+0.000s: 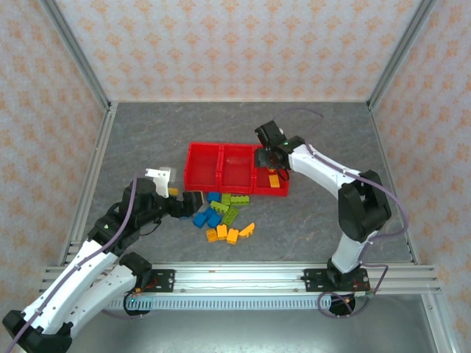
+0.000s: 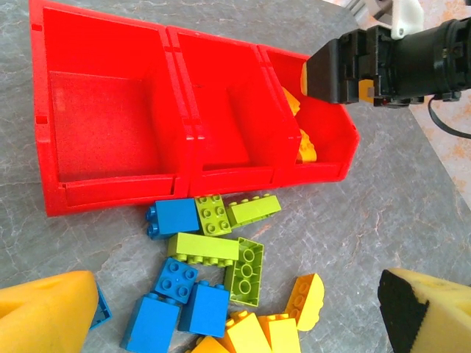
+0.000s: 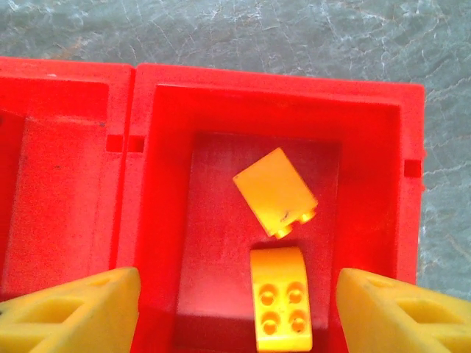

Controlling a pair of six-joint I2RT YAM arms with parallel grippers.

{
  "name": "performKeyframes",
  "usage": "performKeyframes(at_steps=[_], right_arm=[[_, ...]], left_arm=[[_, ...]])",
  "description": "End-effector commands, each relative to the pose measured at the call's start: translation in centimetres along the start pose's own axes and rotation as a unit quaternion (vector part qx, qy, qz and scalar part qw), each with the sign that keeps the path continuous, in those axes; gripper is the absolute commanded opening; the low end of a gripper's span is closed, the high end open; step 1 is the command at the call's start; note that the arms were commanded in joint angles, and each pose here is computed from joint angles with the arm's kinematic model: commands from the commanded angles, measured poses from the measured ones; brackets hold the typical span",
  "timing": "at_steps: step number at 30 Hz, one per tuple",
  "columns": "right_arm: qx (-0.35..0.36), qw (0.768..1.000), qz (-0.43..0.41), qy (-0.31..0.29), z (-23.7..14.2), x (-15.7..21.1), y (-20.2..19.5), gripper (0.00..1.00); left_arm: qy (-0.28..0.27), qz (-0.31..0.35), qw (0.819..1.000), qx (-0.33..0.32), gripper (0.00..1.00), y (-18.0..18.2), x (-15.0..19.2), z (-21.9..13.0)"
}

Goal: Sort the legos into containers by color
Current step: Place the lego in the container, then pick up the lego from the bottom-center of the table.

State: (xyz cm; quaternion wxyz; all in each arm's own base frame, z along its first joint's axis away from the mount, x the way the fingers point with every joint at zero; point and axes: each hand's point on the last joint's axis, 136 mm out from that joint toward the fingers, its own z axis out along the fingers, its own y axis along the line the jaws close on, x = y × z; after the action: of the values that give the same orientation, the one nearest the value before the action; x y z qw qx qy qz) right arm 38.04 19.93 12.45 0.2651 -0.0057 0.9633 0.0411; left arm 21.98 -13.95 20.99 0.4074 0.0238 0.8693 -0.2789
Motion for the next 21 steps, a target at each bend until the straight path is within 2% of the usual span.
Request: performKeyframes(at_steps=[1,6,10,14,21], right_arm=[[-0.02,0.998,0.052,-0.011,-4.0,1.1,0.4,0.74],[-0.028,0.994,0.103,0.006,-7.0,5.0,1.7,0.77],[-0.014,0.991,0.13,0.036,-8.2,9.7,3.3,0.79],[-0.033,0.981,0.186,0.049,-9.2,13.3,4.9,0.81],[-0.012,0.958,0.279,0.059,-8.4,18.4,3.9,0.8]], left_arm=[[0.0,-0.004,1.0,-0.002,0.99,-0.3,-0.2,-0.2],[0.006,-0.004,1.0,-0.003,0.99,-0.2,-0.1,0.0],[0.017,0.001,1.0,-0.004,0.99,-0.2,0.2,0.4],[0.016,0.005,1.0,0.007,0.99,-0.6,0.2,0.2],[-0.006,0.017,0.998,0.053,0.99,-2.1,-0.2,-0.9]])
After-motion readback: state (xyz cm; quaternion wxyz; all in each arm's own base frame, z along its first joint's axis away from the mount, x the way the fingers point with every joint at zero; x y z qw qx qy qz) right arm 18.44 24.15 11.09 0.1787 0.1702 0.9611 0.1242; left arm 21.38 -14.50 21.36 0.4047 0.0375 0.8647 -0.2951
